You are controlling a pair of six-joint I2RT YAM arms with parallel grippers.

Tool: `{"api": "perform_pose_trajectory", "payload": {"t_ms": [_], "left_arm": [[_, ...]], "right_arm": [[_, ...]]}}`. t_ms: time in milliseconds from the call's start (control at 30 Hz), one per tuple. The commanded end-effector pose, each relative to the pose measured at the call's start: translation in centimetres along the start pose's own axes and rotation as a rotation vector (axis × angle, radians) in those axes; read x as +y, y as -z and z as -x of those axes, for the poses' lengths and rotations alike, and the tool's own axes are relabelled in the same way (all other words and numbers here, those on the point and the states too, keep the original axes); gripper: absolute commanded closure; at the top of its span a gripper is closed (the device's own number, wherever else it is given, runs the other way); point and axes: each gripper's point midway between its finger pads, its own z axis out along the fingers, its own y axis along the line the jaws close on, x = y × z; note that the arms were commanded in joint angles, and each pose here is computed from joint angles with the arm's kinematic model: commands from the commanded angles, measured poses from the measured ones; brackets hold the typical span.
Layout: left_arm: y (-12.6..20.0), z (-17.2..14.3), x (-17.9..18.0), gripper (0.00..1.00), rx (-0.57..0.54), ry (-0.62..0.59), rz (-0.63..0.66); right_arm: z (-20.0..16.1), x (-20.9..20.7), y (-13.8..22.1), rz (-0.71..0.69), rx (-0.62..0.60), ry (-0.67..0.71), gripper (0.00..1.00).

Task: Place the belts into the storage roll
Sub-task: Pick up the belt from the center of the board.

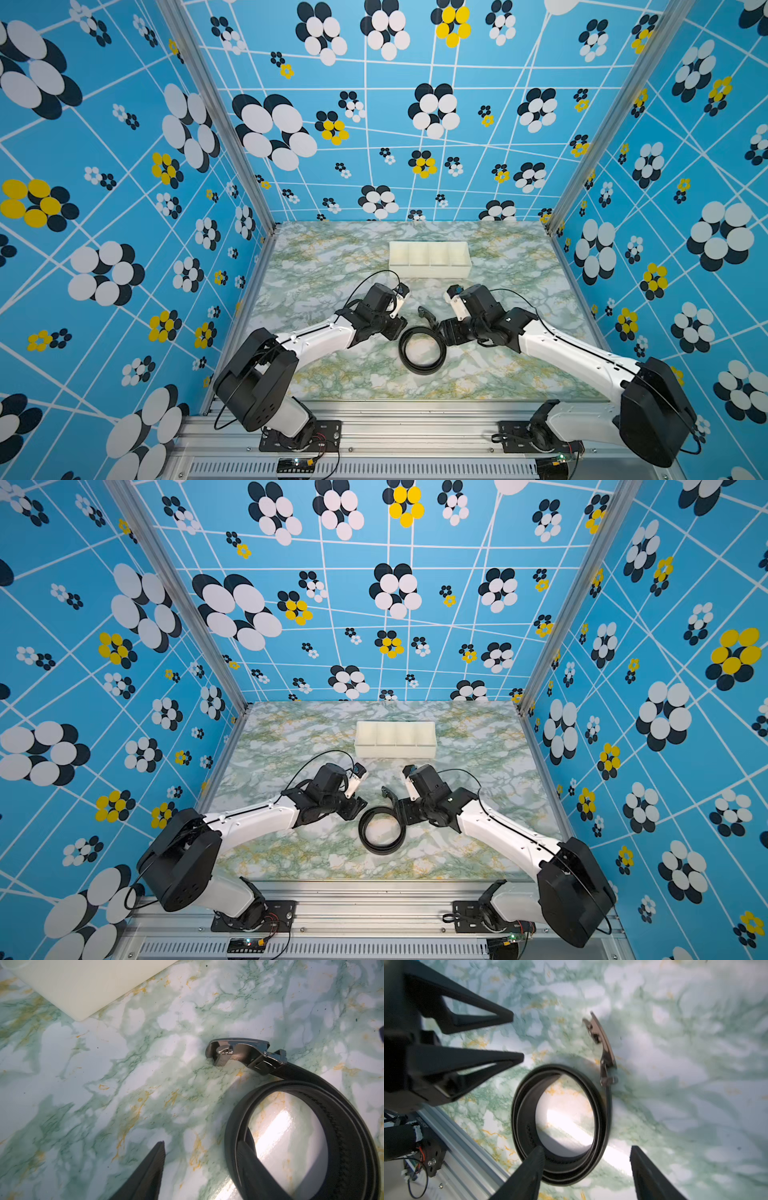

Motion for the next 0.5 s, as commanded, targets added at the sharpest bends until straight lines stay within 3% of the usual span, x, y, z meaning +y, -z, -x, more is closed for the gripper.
{"api": "perform_pose_trajectory", "payload": {"t_ms": [0,200,333,467], "left_arm": [[-0.2,-0.8,-0.7,0.42,0.042,0.021,-0.005],[-0.4,-0.5,-0.4,0.42,0.041,0.038,0.020],[-0.4,-0.2,-0.4,0.42,0.040,0.040,0.023],[-0.6,-0.6,-0.3,0.42,0.052,0.043,0.025]], "right_arm": [[-2.7,1.0,-0.6,0.020,0.070,-0.123,0.31],[-4.0,0.3,-1.3,-0.040,0.094,-0.206,0.31],[-4.1,-0.3,-2.2,-0.100,0.114,-0.184,0.36],[-3.2,-0.9,-3.0,-0.187,0.142,-0.107,0.53]]}}
